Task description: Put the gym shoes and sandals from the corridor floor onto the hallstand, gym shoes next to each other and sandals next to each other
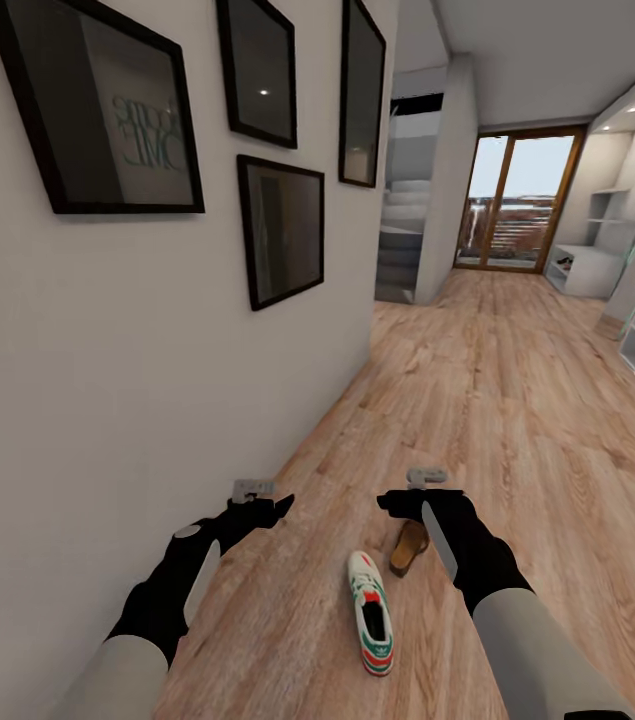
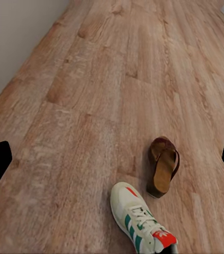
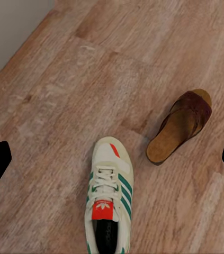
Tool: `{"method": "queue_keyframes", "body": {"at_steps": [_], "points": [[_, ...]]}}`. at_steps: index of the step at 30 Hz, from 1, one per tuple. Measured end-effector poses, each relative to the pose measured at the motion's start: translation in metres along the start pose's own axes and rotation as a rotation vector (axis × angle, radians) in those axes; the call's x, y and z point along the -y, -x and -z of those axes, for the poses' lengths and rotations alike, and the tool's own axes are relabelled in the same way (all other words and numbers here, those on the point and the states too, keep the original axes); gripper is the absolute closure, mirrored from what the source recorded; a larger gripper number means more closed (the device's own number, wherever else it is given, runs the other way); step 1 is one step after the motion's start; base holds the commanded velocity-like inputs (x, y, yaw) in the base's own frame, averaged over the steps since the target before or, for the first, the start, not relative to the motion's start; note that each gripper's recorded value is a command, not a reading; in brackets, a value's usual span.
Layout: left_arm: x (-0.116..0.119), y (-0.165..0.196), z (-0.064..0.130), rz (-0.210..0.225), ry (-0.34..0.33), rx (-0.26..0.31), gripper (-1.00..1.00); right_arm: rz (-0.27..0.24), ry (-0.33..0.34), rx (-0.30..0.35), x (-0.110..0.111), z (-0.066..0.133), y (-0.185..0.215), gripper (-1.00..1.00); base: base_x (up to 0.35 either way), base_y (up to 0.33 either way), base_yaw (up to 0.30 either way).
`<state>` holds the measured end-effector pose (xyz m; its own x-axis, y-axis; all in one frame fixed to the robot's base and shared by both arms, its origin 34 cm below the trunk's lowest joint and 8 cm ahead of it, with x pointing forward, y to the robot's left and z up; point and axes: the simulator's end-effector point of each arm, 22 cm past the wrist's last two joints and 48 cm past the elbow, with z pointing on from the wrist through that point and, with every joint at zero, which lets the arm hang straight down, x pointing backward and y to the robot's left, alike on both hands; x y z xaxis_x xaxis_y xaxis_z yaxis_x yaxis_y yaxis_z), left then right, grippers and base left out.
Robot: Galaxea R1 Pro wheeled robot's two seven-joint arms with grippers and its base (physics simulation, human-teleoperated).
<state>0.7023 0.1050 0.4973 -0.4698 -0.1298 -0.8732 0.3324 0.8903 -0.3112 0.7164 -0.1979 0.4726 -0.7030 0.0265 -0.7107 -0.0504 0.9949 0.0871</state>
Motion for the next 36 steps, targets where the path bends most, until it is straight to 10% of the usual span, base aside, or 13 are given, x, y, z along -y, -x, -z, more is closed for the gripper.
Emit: {"method": "queue_keyframes", "body": {"at_steps": [36], "points": [[0.0003, 0.0000, -0.0001, 0.001, -0.001, 0.001, -1.00, 0.001, -0.001, 0.000, 0.0001, -0.0001, 0.0000, -1.00, 0.132, 0.010, 0.000]]}}
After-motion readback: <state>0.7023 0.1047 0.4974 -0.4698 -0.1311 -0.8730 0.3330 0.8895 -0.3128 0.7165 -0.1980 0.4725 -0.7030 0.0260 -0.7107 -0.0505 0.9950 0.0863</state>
